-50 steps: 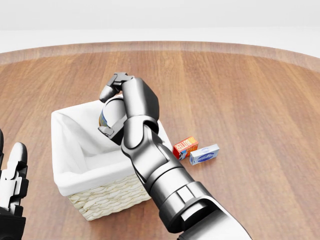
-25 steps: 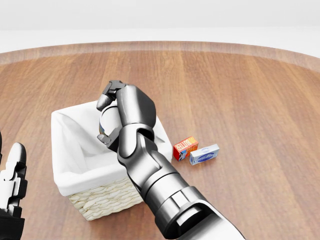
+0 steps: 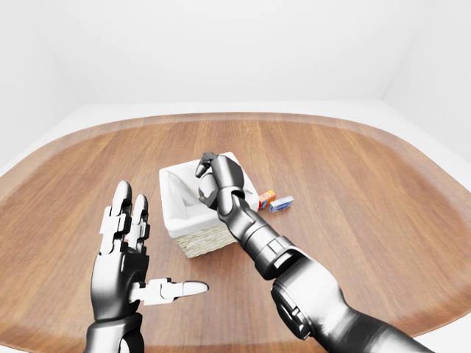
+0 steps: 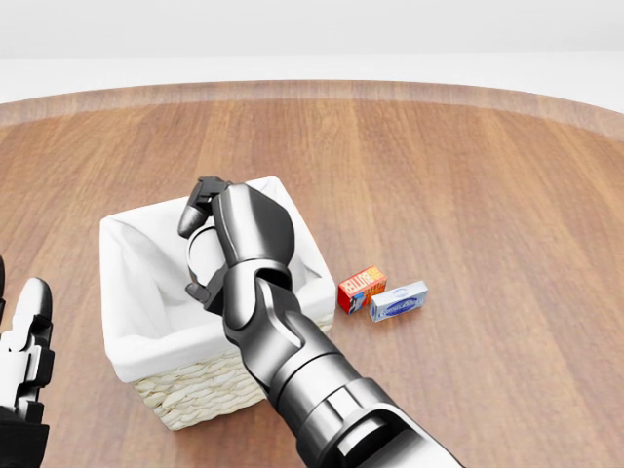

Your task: Pick up the alphabet soup and put it in the basket.

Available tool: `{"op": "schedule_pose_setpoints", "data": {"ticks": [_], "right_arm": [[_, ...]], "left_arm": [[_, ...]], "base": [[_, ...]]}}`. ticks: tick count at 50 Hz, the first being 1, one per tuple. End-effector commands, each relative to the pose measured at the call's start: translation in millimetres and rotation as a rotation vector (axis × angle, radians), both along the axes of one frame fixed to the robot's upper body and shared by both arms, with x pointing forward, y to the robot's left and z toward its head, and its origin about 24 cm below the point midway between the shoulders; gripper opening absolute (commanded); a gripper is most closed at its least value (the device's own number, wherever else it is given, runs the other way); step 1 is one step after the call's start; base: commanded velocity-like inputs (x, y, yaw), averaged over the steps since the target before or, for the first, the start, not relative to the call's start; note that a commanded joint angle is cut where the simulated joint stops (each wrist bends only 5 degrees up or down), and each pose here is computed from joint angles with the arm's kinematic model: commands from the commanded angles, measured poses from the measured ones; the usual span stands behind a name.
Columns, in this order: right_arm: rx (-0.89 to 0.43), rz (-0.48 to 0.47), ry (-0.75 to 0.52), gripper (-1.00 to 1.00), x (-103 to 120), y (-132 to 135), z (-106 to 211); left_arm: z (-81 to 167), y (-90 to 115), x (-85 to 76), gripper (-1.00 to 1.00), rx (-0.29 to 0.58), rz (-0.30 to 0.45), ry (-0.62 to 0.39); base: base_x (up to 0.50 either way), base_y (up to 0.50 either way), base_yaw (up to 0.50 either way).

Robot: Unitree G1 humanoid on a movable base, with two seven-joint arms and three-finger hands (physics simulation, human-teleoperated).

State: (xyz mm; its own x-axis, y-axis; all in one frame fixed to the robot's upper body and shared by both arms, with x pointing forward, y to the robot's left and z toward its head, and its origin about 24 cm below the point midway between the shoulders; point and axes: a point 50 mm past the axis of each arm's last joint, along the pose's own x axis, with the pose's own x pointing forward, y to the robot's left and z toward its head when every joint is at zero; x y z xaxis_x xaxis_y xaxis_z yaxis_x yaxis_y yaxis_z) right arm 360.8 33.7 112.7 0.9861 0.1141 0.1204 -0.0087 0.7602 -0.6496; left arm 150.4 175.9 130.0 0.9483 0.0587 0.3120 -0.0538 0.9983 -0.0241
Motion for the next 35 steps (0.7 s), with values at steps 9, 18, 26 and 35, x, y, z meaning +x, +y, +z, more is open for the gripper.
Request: {"op": "schedule_pose_setpoints", "data": {"ticks": [9,18,26,35], "right_arm": [[-0.054,0.029,-0.047,-0.93,-2.9,6.5,3.7],[-0.064,0.028,-0.049,1.00,-3.8,7.8,3.6],[-0.075,0.034,-0.045,1.00,-5.2,8.3,0.3],[-0.067,0.030,-0.034,1.00,-5.0,7.4,-1.4]], "left_arm": [[1.6,0.9,-1.7,1.00,-0.002,0.001,-0.003],[2.7,1.3,-3.3,1.00,-0.004,0.001,-0.006],[3.5,1.4,-4.6,1.00,-0.003,0.001,-0.007],[3.4,1.1,-4.6,1.00,-0.003,0.001,-0.006]], "base": [[0.00,0.00,0.00],[0.00,0.00,0.00],[0.00,0.00,0.00],[0.00,0.00,0.00]]}}
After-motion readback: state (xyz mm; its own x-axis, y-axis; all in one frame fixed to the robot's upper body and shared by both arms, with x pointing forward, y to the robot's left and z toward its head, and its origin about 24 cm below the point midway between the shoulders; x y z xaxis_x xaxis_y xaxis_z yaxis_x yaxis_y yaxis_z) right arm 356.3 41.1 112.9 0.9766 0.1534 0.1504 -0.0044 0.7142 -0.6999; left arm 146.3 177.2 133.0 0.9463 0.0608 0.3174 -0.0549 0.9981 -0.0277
